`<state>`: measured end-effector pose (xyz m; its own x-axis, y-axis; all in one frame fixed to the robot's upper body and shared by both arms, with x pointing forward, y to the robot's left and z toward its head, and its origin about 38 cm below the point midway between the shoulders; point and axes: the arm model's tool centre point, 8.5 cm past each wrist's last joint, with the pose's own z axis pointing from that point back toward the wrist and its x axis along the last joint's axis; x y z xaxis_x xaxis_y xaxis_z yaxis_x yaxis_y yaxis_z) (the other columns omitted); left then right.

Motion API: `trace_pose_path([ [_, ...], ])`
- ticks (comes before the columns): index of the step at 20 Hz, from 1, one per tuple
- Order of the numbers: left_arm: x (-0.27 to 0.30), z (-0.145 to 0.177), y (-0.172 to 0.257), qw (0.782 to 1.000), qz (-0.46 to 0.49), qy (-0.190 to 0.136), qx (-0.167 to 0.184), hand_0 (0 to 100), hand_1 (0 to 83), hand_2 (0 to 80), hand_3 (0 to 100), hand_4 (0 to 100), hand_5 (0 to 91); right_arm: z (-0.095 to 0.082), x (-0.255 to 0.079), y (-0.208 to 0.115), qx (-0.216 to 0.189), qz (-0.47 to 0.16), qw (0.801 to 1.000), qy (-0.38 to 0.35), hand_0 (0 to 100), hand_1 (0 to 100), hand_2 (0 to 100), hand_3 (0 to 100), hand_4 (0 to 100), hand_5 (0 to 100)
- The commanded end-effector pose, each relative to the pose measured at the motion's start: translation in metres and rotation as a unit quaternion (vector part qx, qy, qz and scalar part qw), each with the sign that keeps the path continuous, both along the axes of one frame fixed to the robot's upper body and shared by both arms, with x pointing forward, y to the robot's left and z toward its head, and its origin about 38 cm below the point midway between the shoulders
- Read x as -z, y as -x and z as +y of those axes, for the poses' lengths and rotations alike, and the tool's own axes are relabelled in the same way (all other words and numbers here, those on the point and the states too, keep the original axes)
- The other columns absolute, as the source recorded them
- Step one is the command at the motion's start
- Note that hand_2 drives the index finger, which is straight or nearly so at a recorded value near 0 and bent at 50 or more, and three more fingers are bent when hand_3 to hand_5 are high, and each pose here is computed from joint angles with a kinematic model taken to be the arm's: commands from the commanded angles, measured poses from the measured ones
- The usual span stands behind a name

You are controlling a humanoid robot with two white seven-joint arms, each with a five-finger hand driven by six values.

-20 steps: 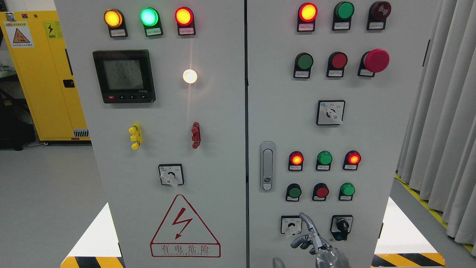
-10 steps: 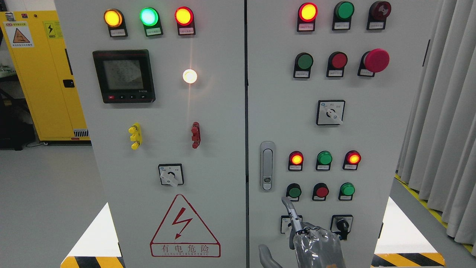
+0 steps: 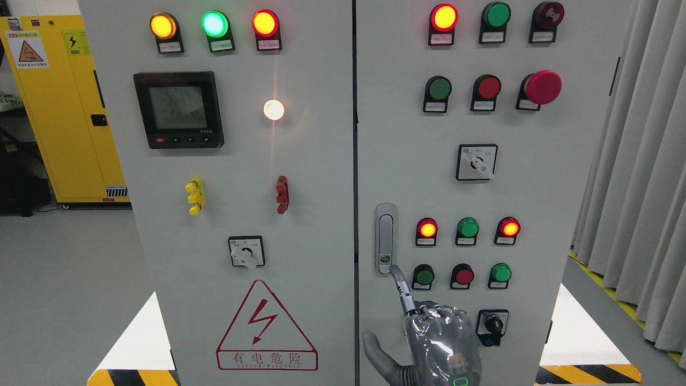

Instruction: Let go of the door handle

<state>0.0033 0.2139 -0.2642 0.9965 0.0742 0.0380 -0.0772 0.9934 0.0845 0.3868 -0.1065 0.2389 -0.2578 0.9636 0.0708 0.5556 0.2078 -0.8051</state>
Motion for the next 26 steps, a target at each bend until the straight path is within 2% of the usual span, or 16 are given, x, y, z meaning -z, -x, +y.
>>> trace_pose_path([
  [1,0.0003,-0.0005,0.0056,1.000,0.001,0.001,-0.001,12,55.6,0.0,0,0,0.0,0.0076,0.0141,-0.0200,0.007,0.027,0.999,0.020,31,35,0,97,99,100],
  [26,0.0003,-0.0005,0.0056,1.000,0.001,0.001,-0.001,12,55.6,0.0,0,0,0.0,0.0050,0.0059,-0.0254,0.013,0.021,1.000,0.015,34,35,0,97,99,100],
])
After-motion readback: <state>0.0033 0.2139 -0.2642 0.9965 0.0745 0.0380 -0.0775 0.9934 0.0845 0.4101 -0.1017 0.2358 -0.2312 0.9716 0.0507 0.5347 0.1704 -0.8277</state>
